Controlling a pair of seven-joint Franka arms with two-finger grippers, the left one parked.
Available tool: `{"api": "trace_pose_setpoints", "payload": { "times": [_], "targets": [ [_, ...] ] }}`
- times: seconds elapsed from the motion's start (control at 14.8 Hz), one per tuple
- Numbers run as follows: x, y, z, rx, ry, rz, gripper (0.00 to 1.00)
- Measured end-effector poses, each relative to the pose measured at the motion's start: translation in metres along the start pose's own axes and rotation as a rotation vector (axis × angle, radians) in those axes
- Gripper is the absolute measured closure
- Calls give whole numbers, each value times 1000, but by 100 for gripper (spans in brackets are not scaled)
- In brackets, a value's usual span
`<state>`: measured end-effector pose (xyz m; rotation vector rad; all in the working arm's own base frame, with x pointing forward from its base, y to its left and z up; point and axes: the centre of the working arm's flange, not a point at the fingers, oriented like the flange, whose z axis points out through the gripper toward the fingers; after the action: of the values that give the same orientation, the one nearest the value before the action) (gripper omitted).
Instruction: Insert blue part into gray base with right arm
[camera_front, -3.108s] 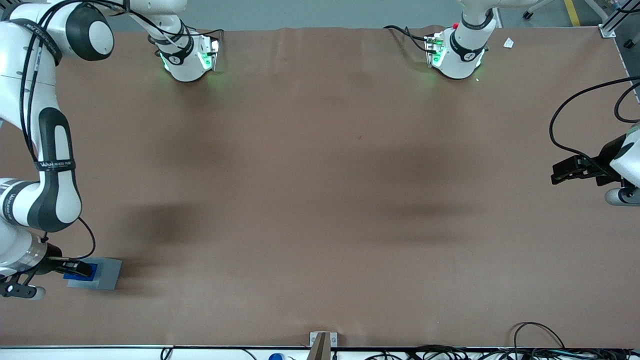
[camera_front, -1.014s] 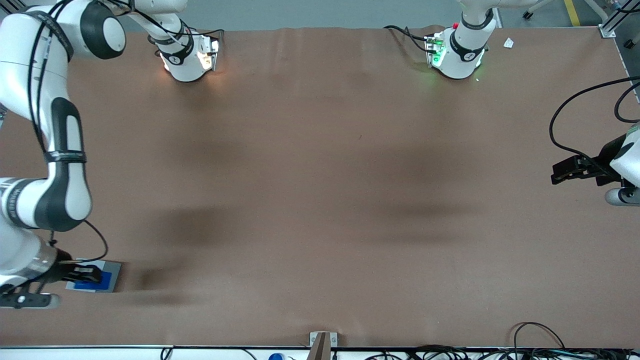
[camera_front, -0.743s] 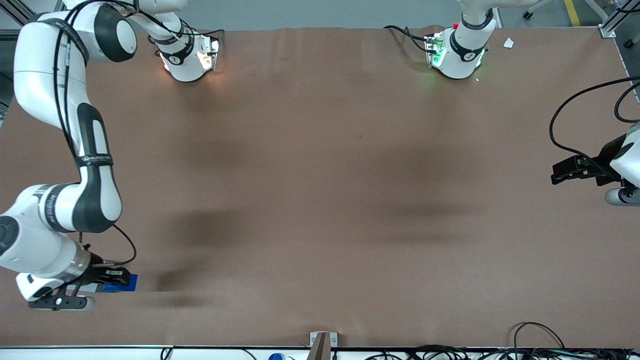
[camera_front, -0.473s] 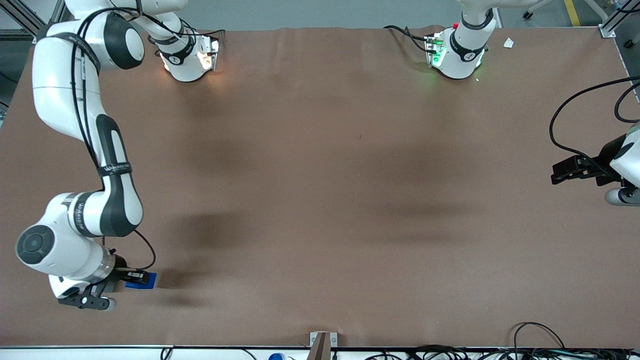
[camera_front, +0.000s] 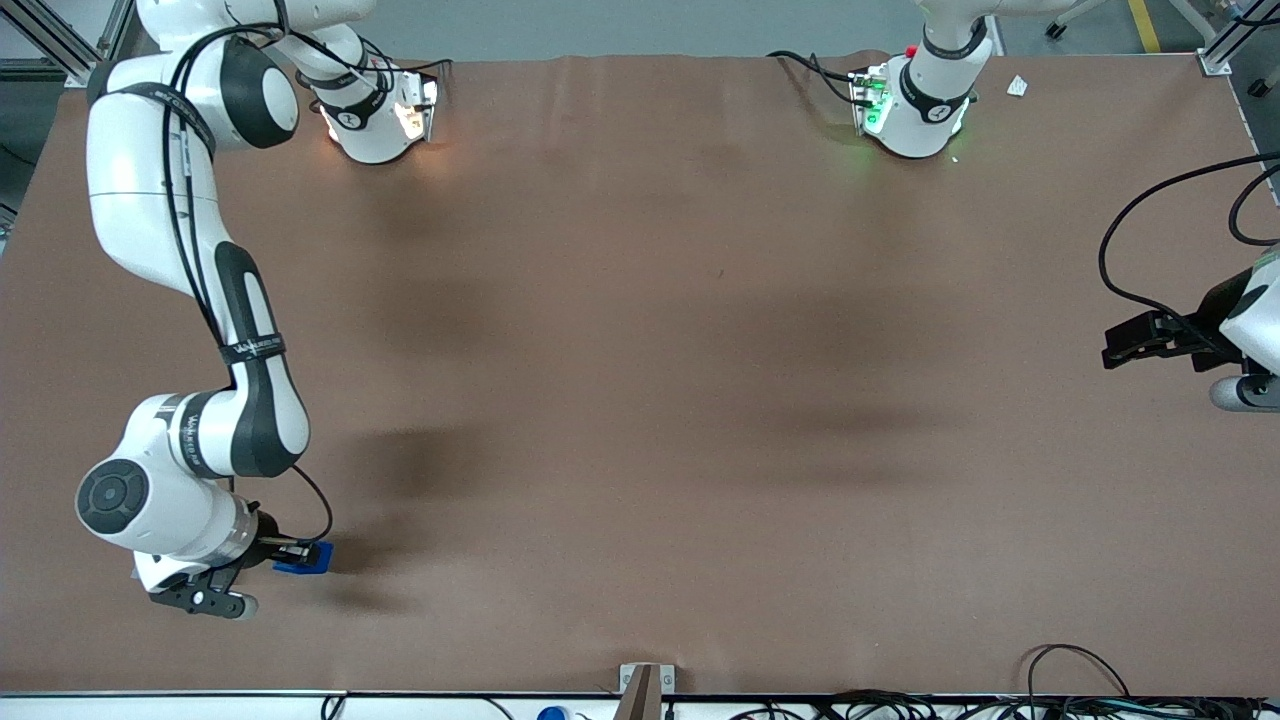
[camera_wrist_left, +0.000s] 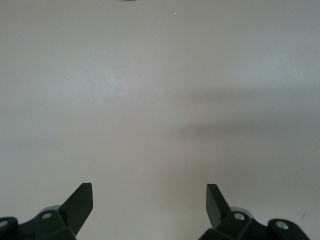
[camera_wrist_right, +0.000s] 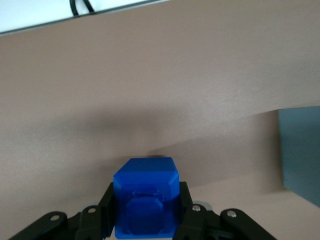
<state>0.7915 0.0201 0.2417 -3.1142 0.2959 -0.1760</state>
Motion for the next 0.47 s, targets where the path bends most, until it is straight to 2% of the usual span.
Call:
{"api": "trace_pose_setpoints", "payload": {
  "times": [0.27,0.47],
  "targets": [
    [-9,-28,7,-9,-8,-46,49],
    [-9,-28,7,-14,-7,-49,49]
  ]
}}
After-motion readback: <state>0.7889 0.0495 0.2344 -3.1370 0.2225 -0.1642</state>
